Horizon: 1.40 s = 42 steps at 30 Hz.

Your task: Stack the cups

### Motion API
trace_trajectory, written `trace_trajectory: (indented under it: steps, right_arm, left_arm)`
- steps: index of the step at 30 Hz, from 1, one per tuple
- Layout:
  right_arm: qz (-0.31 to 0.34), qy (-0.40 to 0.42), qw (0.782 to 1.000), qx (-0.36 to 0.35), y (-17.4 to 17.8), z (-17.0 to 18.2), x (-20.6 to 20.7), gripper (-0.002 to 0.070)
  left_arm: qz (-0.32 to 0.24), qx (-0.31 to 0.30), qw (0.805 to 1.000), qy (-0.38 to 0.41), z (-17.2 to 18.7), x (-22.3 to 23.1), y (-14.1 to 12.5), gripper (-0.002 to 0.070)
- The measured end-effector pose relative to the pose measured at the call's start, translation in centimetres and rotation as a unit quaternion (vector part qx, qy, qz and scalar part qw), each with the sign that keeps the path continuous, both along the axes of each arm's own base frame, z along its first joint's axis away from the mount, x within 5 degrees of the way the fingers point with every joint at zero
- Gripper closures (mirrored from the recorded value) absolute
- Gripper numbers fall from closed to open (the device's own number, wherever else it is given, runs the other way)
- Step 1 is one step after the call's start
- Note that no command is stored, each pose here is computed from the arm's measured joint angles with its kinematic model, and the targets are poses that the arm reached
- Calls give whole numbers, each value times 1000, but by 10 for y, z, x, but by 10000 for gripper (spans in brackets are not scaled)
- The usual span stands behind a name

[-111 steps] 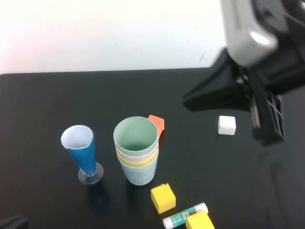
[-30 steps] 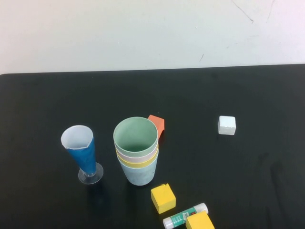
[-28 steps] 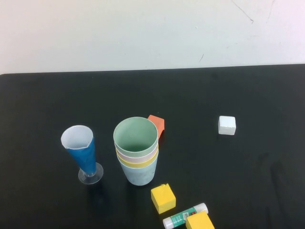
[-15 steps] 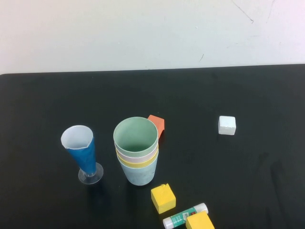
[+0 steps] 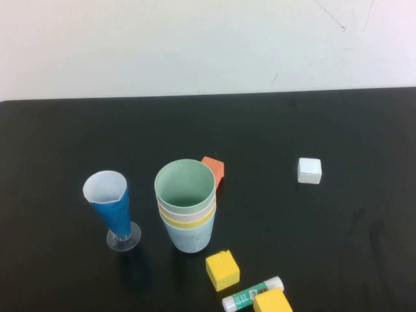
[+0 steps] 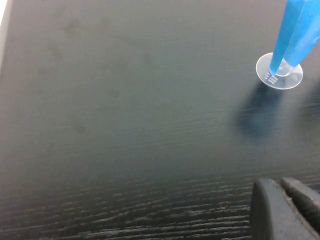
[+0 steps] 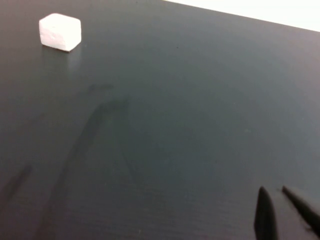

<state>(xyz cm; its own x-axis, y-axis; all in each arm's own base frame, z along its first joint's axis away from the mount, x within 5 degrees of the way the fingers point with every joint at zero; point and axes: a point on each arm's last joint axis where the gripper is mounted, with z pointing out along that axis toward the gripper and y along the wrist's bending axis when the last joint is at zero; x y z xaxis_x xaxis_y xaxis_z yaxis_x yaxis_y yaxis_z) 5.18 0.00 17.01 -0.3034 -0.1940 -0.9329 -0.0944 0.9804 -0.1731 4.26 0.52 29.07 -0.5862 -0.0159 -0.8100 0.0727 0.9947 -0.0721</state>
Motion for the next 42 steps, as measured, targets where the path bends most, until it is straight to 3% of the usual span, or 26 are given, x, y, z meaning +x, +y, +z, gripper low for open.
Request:
trace_trajectory:
  steps: [22, 29, 34, 42]
  right_arm:
    - [0, 1, 1000, 0, 0, 0, 0, 678]
    - [0, 1, 1000, 0, 0, 0, 0, 678]
    - [0, 1, 1000, 0, 0, 0, 0, 678]
    - [0, 1, 1000, 0, 0, 0, 0, 678]
  left_arm:
    - [0, 7, 1000, -3, -8, 1, 0, 676]
    - [-12, -39, 993, -115, -34, 1, -4, 676]
    - [26, -77, 986, -148, -63, -2, -4, 676]
    - [100, -145, 975, -138, -112, 8, -7, 676]
